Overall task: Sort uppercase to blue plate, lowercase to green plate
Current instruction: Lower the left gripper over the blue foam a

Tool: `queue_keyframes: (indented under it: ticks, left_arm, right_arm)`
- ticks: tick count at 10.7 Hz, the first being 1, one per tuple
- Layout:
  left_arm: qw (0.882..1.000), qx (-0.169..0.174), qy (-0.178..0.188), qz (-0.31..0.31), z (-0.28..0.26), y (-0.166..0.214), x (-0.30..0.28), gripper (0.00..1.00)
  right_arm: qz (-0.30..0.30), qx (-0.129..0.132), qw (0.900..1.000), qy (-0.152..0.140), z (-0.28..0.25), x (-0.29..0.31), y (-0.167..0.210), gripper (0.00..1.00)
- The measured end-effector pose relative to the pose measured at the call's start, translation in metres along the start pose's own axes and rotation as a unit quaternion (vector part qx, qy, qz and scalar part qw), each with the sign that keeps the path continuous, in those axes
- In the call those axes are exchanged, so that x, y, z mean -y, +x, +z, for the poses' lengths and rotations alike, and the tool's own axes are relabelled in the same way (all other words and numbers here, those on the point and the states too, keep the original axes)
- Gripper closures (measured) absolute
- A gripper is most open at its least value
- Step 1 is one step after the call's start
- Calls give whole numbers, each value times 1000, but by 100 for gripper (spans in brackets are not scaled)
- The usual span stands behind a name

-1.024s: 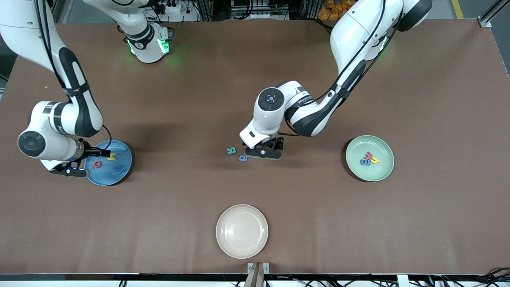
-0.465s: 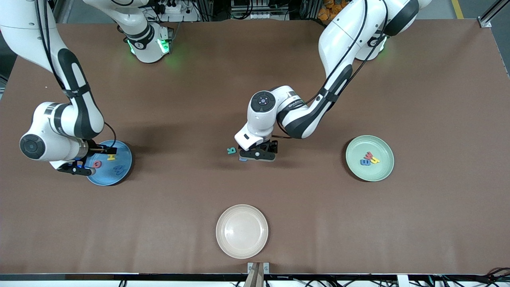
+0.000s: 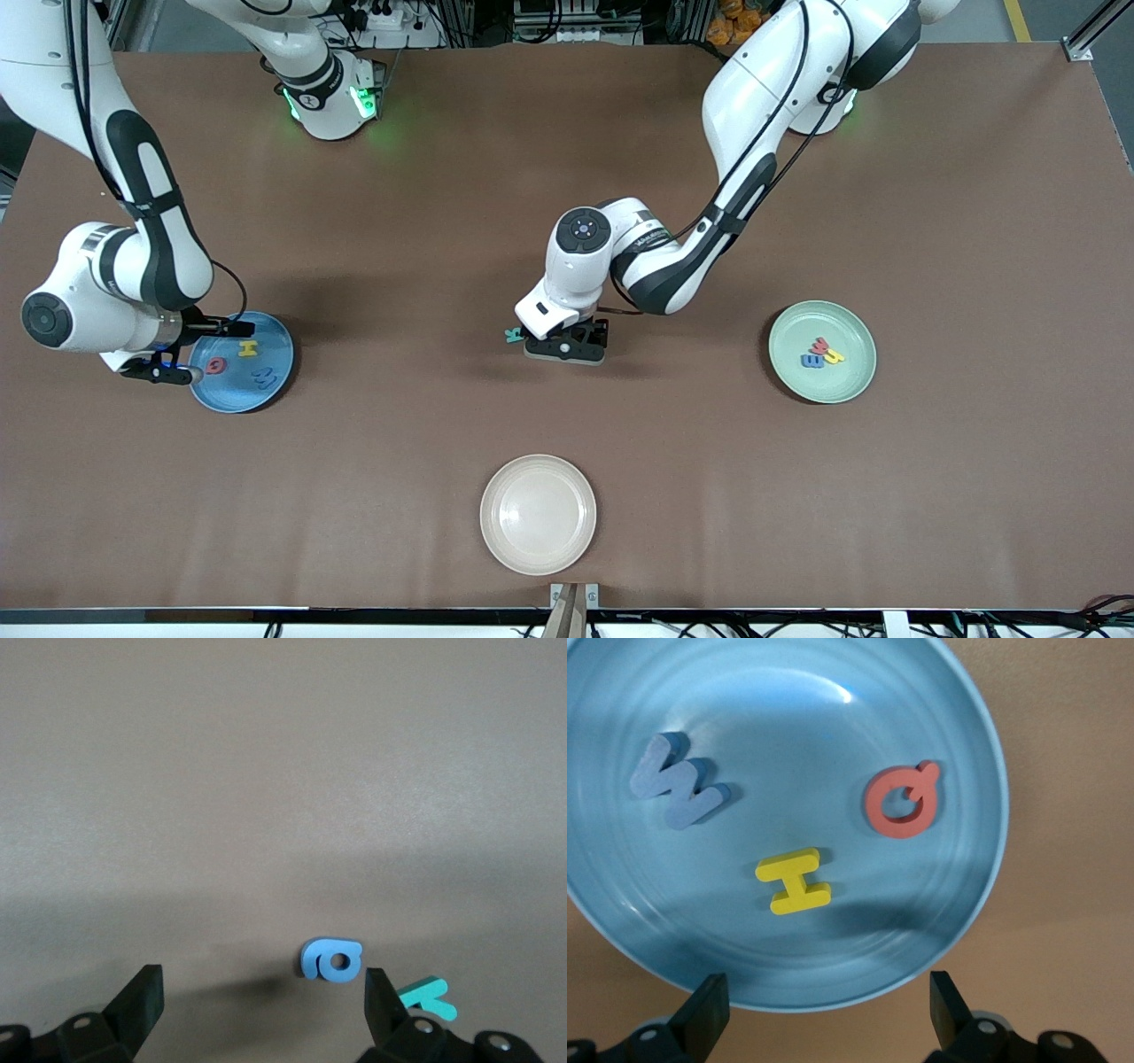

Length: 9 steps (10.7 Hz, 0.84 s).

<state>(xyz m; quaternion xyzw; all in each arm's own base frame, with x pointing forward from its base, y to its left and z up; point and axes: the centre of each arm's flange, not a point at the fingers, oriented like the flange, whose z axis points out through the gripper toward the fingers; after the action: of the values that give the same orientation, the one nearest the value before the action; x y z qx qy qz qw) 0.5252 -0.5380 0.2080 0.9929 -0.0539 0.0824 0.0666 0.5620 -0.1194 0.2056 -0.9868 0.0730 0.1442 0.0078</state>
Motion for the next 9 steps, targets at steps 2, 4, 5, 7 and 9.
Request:
queue_keyframes:
  ticks: [2,4,5,7,9]
  left_arm:
    - [1000,-3,-6,0,3,1,-5,0]
    - [1000,-5,-12,-3,8,-4,-15,0]
    - [1000,-6,-12,-1,15,-9,-21,0]
    - [1000,-16,10,10,33,-22,-28,0]
    - [999,-22,20,18,45,-32,-33,0]
  right_arm:
    - [0,-19,1000,0,9,1,-16,0]
    - [-1,-35,999,2,17,3,-38,0]
    - [-1,-38,999,4,17,3,-47,0]
    - [-1,-44,999,6,9,3,-55,0]
    - [0,-51,999,7,1,3,-58,0]
